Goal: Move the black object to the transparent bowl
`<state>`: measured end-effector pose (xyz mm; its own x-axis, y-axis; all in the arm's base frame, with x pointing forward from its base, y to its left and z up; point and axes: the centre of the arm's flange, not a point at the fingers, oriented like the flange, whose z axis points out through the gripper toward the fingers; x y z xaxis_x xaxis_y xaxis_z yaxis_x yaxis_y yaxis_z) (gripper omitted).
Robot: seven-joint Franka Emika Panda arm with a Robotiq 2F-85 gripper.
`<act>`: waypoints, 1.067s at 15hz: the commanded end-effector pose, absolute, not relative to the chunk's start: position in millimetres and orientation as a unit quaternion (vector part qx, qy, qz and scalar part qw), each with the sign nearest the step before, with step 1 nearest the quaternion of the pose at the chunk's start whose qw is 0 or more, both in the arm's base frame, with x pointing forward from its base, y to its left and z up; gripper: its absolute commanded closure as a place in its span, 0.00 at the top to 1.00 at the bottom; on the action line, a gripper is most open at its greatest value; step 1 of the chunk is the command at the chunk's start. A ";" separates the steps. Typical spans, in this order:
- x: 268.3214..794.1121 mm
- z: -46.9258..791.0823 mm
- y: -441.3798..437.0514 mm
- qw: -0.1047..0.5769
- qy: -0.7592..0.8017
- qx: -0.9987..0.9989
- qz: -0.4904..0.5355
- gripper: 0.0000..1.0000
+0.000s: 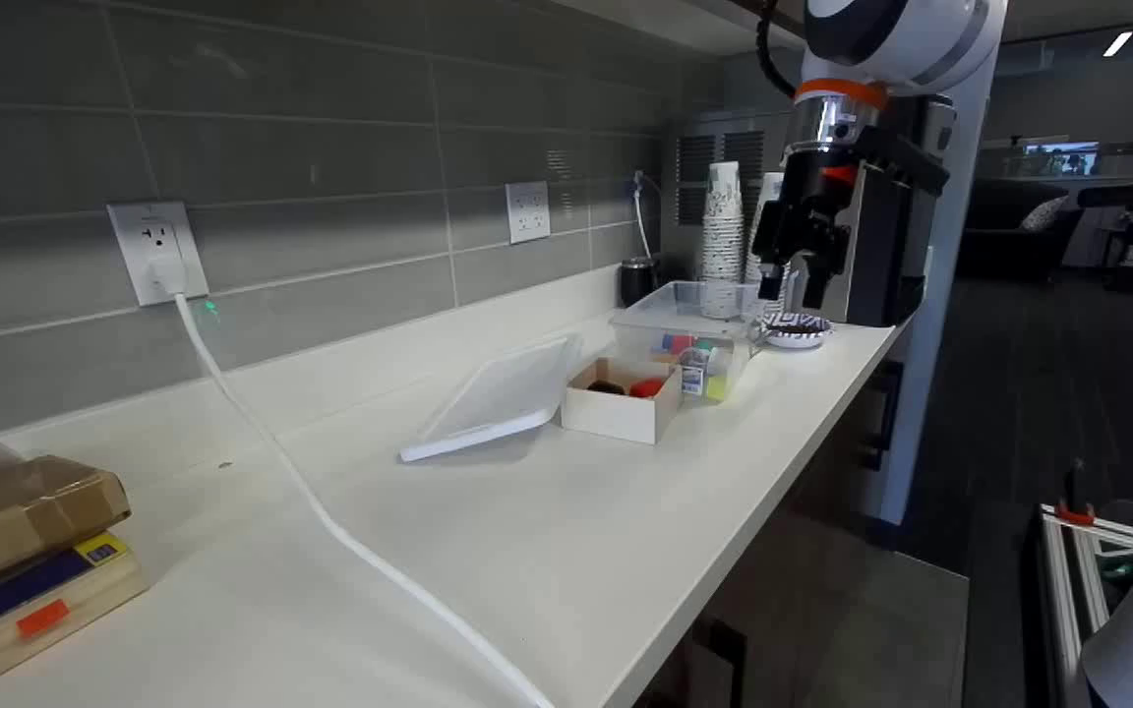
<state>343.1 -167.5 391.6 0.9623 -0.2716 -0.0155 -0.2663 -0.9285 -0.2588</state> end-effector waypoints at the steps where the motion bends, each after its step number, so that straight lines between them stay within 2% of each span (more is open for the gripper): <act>1: 343.1 391.6 -167.6 0.130 0.137 -0.982 -0.010 1.00; 6: 343.1 391.6 -167.6 0.130 0.137 -0.982 -0.010 1.00; 9: 371.6 391.2 -148.4 0.114 0.152 -0.982 -0.022 1.00; 16: 444.7 383.7 -85.4 0.045 0.259 -0.956 -0.127 1.00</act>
<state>408.9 -105.9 396.0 0.8812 -0.4389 0.1759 -0.4071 -0.8934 -0.1899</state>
